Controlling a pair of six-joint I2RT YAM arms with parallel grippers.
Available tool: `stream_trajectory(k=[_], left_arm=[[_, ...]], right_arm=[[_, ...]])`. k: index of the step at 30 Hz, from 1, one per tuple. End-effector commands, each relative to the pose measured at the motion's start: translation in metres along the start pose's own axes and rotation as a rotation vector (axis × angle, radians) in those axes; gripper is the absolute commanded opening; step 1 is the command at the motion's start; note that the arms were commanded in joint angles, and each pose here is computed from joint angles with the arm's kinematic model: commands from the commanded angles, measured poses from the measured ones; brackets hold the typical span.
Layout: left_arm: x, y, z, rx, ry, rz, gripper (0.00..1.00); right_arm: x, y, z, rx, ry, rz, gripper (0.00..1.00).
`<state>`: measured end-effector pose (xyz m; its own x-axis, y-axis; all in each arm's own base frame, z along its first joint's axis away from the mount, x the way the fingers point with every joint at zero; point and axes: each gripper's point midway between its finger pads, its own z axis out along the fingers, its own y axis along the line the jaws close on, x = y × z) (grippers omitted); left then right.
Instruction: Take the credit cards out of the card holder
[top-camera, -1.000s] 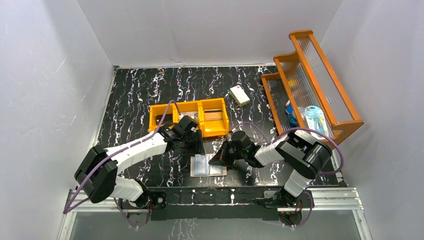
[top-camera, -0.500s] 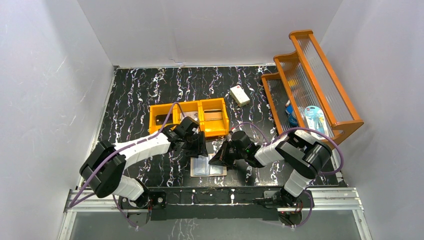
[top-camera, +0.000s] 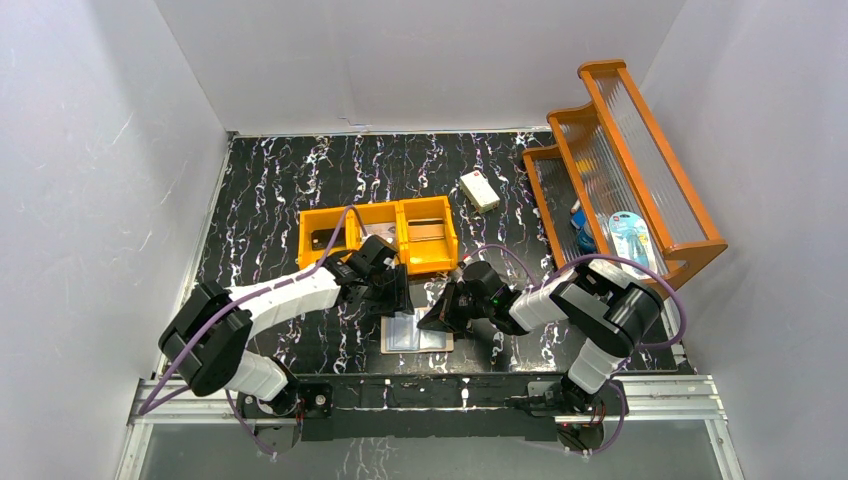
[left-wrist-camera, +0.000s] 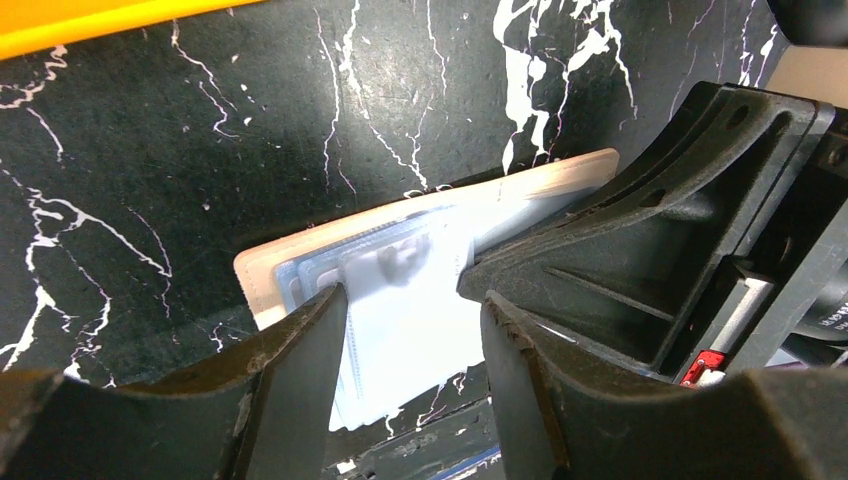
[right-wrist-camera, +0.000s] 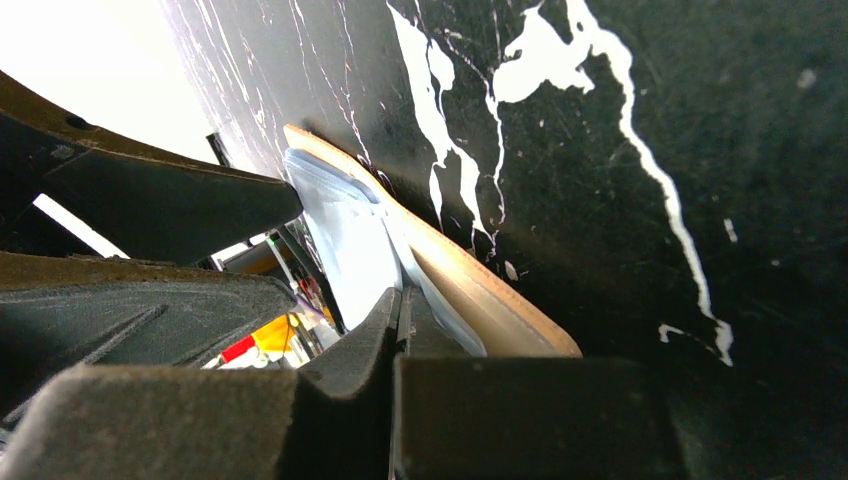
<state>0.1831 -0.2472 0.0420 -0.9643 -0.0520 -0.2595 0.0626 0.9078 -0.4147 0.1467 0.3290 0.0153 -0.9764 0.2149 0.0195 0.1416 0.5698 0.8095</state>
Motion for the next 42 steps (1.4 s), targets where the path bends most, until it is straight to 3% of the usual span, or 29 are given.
stream_trajectory(k=[1,7,27,33,40,42], left_arm=[[-0.003,0.007,-0.009,-0.026,-0.03,-0.002,0.51],[-0.007,0.005,-0.013,-0.023,-0.047,0.025,0.52],[0.012,-0.028,-0.004,0.171,0.084,0.047,0.48],[0.02,-0.047,-0.014,0.278,0.134,0.066,0.4],[0.027,-0.032,-0.007,0.197,0.169,0.049,0.13],[0.025,-0.032,-0.008,0.189,0.165,0.045,0.1]], right_arm=[[0.013,-0.07,-0.005,0.248,0.021,0.045,0.06],[0.013,-0.071,-0.005,0.251,0.022,0.048,0.06],[0.013,-0.07,-0.003,0.254,0.026,0.047,0.06],[0.011,-0.065,-0.004,0.24,0.023,0.036,0.08],[0.004,-0.025,-0.007,0.132,0.012,-0.04,0.14],[0.0,-0.009,-0.01,0.099,0.006,-0.078,0.2]])
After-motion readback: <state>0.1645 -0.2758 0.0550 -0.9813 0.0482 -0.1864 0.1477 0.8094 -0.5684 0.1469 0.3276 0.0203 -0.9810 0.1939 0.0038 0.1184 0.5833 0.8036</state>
